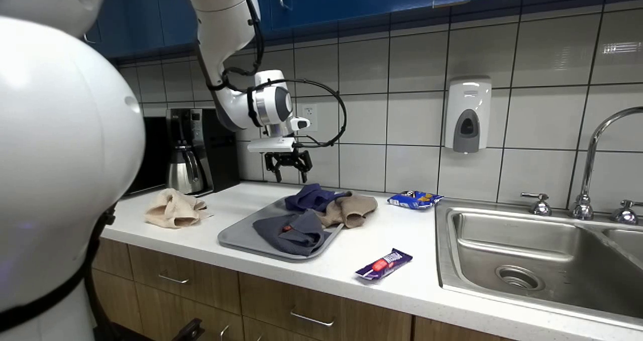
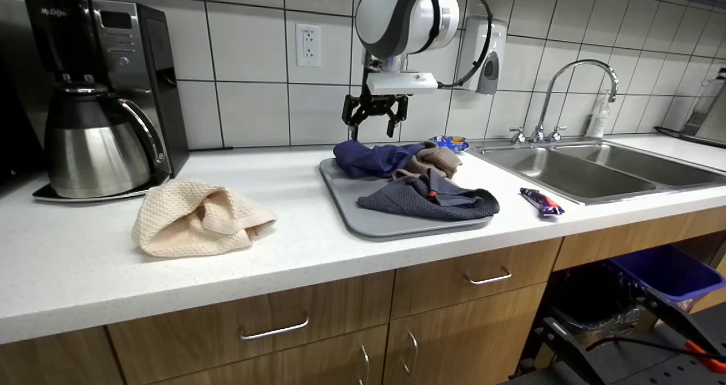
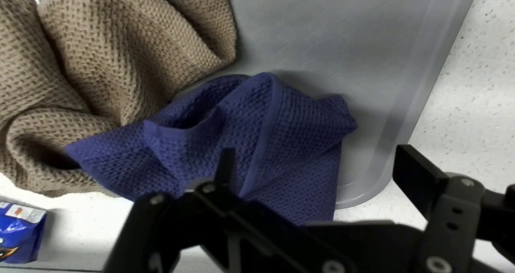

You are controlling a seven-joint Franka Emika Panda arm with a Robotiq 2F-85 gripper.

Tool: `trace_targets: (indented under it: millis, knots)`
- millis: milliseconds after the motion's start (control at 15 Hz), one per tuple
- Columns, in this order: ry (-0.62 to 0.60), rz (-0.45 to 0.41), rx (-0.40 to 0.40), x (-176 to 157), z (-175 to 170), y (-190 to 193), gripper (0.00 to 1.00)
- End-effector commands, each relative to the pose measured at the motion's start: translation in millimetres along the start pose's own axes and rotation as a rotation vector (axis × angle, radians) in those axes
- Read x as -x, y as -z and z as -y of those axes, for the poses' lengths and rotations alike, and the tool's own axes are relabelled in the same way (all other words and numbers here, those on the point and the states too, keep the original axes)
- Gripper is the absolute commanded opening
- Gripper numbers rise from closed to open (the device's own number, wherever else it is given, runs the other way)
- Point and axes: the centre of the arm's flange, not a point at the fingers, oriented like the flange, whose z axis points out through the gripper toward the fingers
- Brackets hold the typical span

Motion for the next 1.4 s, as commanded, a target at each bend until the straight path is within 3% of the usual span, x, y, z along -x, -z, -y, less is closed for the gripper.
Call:
trace_targets:
  millis: [0, 1333]
  knots:
    - [-0.015, -0.013, -0.036, -0.2, -14.7, -1.0, 1.0]
    - [-0.066, -0.023, 0.011, -24.2, -39.0, -60.4, 1.0]
